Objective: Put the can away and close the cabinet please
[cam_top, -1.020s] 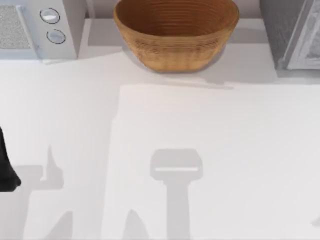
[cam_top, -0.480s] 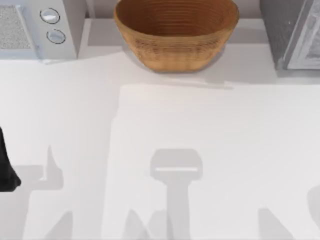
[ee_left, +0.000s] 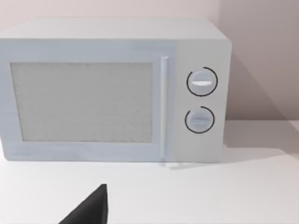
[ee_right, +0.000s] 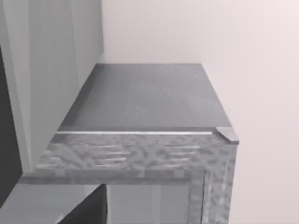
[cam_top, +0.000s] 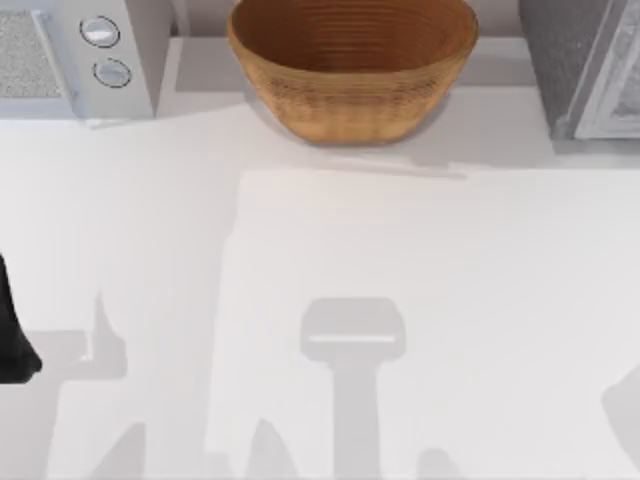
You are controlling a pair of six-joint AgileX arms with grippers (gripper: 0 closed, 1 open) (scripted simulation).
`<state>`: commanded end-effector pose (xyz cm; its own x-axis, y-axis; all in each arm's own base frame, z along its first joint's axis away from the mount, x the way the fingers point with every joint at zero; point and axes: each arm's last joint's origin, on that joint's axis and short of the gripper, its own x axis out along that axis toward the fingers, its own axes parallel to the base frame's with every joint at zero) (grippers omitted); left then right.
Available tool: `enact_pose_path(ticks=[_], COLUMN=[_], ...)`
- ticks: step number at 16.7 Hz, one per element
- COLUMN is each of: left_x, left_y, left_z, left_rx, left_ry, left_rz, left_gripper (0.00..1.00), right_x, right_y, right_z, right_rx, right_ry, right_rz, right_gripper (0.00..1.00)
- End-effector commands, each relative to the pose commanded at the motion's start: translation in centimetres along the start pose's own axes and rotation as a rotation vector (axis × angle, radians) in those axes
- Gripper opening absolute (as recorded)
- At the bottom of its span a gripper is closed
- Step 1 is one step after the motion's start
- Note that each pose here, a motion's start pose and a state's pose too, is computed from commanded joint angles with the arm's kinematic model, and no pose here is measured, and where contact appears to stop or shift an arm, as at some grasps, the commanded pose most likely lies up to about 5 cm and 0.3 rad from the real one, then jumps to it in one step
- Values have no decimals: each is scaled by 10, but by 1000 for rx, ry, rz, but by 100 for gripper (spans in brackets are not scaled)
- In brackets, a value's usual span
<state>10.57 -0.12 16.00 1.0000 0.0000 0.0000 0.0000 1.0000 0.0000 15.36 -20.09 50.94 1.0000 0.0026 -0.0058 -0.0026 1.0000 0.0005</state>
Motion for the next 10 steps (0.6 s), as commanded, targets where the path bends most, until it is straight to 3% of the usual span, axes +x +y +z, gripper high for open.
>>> enact_pose_path(ticks=[5,10], left_x=[0,0], left_y=[0,0], left_z=[0,0], left_rx=[0,0], left_ry=[0,0], left_rz=[0,0], left_gripper=[100,100], right_x=[18,64], right_y=[14,65], right_z=[3,6], right_rx=[7,28], right_ry=[-6,-18], right_rz=[-2,-15], right_gripper=[100,100])
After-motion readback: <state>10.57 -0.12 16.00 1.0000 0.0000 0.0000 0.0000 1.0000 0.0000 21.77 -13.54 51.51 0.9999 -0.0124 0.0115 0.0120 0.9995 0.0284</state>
